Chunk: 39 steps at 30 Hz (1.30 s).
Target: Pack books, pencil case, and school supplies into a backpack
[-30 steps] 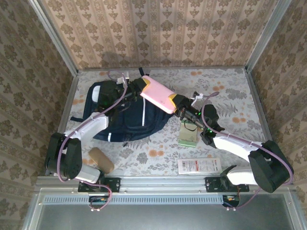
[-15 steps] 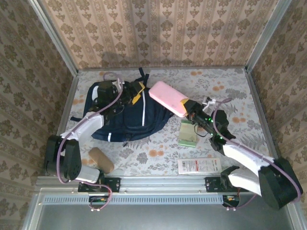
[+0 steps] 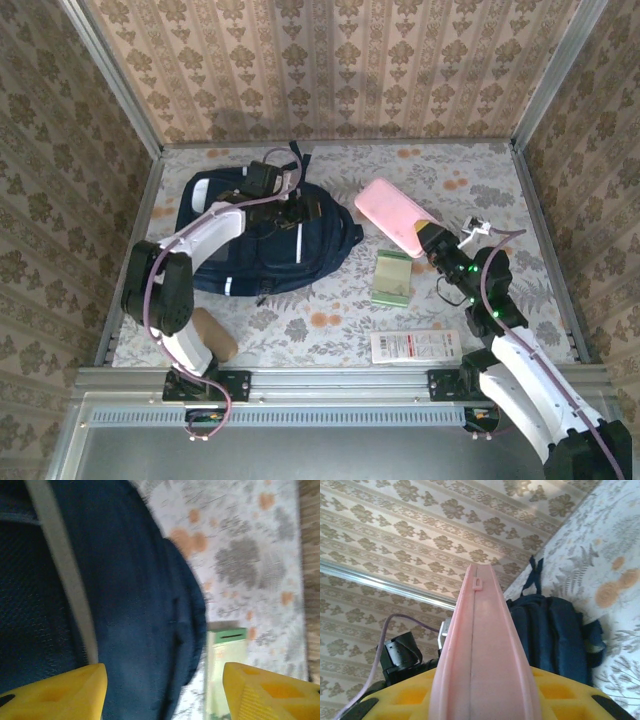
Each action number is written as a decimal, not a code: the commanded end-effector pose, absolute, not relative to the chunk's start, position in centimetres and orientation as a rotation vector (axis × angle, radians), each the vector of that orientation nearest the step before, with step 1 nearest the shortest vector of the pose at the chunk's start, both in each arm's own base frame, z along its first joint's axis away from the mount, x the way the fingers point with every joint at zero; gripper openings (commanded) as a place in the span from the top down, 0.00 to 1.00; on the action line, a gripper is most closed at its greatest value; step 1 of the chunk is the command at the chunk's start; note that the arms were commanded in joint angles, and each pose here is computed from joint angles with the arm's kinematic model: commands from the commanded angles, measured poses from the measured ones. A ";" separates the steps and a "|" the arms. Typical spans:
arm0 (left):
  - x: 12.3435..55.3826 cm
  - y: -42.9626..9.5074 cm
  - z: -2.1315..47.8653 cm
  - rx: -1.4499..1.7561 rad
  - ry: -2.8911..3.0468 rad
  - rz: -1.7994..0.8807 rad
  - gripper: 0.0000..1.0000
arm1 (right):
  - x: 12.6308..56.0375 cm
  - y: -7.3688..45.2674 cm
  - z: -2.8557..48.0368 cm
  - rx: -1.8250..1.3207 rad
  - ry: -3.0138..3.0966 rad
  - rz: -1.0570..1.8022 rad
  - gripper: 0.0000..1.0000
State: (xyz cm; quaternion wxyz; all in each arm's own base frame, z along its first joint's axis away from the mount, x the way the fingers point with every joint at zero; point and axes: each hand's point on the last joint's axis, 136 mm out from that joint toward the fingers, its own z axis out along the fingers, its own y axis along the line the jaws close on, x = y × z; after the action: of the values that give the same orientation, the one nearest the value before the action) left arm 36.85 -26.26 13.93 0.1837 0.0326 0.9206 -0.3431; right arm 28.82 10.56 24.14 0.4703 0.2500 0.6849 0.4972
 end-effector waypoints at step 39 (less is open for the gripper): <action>36.1 -30.4 17.9 0.516 2.607 -0.893 1.00 | 28.4 10.5 21.3 0.534 1.828 1.119 0.73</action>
State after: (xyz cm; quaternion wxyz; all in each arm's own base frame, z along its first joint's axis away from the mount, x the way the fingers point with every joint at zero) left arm 38.15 -27.91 12.65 0.1552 0.1089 0.9439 -0.2702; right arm 28.43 10.96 19.28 0.4207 0.2423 0.7334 0.4758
